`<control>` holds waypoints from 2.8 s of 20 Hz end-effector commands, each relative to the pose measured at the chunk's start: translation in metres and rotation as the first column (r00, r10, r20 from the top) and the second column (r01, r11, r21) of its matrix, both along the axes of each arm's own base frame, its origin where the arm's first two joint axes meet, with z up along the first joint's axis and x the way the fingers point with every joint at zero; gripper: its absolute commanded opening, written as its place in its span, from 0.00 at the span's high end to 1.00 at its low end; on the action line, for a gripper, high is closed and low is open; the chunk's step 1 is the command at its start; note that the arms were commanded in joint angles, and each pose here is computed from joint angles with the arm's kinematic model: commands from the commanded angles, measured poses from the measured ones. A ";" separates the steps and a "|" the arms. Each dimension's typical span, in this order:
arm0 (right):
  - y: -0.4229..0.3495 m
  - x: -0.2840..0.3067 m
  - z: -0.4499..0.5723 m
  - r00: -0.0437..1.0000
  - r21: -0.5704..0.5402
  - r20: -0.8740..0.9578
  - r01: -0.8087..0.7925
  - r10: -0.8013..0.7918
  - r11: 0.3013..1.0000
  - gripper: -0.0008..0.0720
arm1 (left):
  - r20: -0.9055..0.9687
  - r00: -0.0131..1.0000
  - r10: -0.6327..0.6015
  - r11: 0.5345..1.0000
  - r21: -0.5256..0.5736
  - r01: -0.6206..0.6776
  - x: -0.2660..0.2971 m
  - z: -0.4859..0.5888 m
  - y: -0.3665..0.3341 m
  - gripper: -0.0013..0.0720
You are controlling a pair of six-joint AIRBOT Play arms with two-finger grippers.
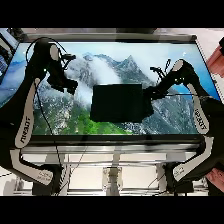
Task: Fold the clothes and pants, and hang the long-sleeved shirts on hangers.
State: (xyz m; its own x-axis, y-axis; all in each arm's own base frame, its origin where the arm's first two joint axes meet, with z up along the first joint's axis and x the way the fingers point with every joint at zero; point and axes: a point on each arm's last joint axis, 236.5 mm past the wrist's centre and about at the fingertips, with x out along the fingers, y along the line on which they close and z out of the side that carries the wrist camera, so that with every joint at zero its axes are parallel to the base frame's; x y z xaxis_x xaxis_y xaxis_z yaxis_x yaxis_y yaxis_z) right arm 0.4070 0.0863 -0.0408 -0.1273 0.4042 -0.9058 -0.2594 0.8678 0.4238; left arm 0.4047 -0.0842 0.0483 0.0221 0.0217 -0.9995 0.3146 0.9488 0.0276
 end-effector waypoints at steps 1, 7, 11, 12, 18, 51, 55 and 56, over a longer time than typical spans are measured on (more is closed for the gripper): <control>-0.008 0.009 -0.003 0.999 -0.033 0.037 0.013 -0.012 0.999 0.03 | -0.006 1.000 0.010 1.000 0.006 -0.010 -0.002 -0.001 0.005 0.23; -0.001 0.016 -0.021 0.999 0.002 0.034 0.007 -0.007 1.000 0.03 | -0.017 1.000 0.021 1.000 0.008 -0.021 -0.003 -0.002 0.010 0.23; 0.054 0.020 -0.011 1.000 0.276 0.024 -0.010 0.003 0.961 0.03 | -0.021 1.000 0.021 1.000 0.009 -0.021 -0.004 -0.002 0.010 0.23; 0.066 0.020 -0.001 0.999 0.343 0.036 -0.026 0.015 0.939 0.03 | -0.021 1.000 0.021 1.000 0.009 -0.021 -0.004 -0.002 0.010 0.23; 0.061 0.020 -0.020 1.000 0.224 0.016 0.001 -0.004 0.975 0.16 | -0.023 1.000 0.021 1.000 0.009 -0.021 -0.004 -0.003 0.010 0.23; -0.418 -0.111 0.097 0.344 -0.154 0.309 0.938 -0.887 0.311 0.30 | -0.029 0.999 0.021 1.000 0.010 -0.021 -0.005 -0.004 0.010 0.23; -0.336 -0.042 0.151 0.499 -0.027 0.414 0.843 -0.761 0.538 0.47 | -0.029 0.999 0.021 1.000 0.010 -0.021 -0.005 -0.004 0.010 0.23; -0.308 -0.029 0.158 0.556 -0.022 0.423 0.796 -0.716 0.605 0.61 | -0.029 0.999 0.021 1.000 0.010 -0.021 -0.005 -0.004 0.010 0.23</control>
State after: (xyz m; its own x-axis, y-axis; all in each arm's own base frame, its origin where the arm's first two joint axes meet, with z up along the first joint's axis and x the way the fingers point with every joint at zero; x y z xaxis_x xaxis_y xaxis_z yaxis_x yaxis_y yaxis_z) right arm 0.3352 -0.2826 0.0835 0.3598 -0.0449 -0.9319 0.6216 0.7564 0.2036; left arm 0.3999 -0.0743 0.0444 -0.0068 0.0313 -0.9995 0.2964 0.9547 0.0279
